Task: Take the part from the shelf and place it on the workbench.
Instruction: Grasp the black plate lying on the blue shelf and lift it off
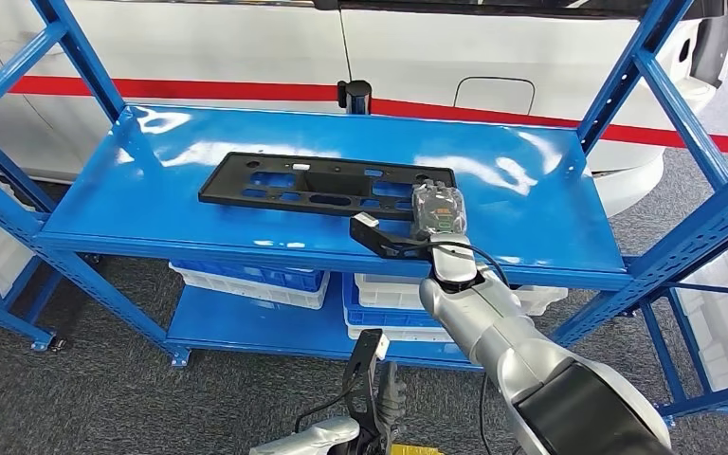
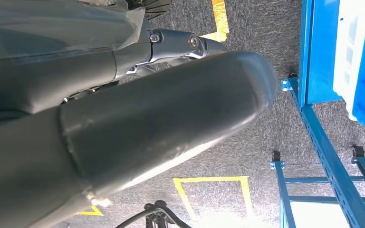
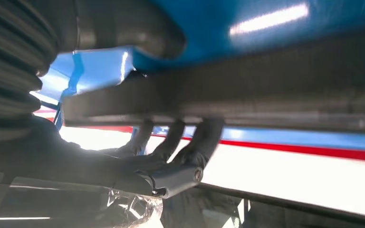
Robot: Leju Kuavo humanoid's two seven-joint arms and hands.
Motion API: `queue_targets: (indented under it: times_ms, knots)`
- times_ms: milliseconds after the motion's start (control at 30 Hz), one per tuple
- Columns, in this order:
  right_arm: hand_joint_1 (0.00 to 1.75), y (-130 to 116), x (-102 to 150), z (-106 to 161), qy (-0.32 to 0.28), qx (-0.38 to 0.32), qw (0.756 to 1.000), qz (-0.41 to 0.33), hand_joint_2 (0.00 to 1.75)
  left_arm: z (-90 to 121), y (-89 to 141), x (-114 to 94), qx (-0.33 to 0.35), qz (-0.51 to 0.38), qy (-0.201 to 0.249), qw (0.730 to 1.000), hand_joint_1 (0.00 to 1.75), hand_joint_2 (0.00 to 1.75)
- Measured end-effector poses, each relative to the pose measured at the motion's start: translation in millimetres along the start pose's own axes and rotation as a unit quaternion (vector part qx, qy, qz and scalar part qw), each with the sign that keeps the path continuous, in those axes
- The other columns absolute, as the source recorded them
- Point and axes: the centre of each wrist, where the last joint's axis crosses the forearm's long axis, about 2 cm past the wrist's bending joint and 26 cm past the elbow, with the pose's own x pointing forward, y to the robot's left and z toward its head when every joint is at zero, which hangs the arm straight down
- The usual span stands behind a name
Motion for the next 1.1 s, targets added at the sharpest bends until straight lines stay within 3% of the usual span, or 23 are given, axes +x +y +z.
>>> queue_targets:
  times_ms: [767,1000,1067,1100]
  knots:
    - [1.75,1.0,-34.9,-7.2,0.035,-0.014,0.999,-0.036,1.75,0.8,-1.6,-0.3,0.003,-0.007,-0.009,1.000,0.00,0.00]
    - [1.75,3.7,-35.3,-5.0,0.001,-0.061,0.997,-0.050,1.75,1.5,-1.7,-0.4,0.031,-0.013,0.001,0.999,0.00,0.00]
    - [1.75,6.4,-35.2,-2.7,-0.015,-0.096,0.994,-0.056,1.75,-0.8,9.5,-4.3,0.038,-0.017,-0.003,0.999,0.00,0.00]
    - [1.75,7.4,-37.2,-1.8,-0.021,-0.116,0.991,-0.057,1.75,-4.1,27.2,-11.7,0.031,-0.022,-0.008,0.999,0.00,0.00]
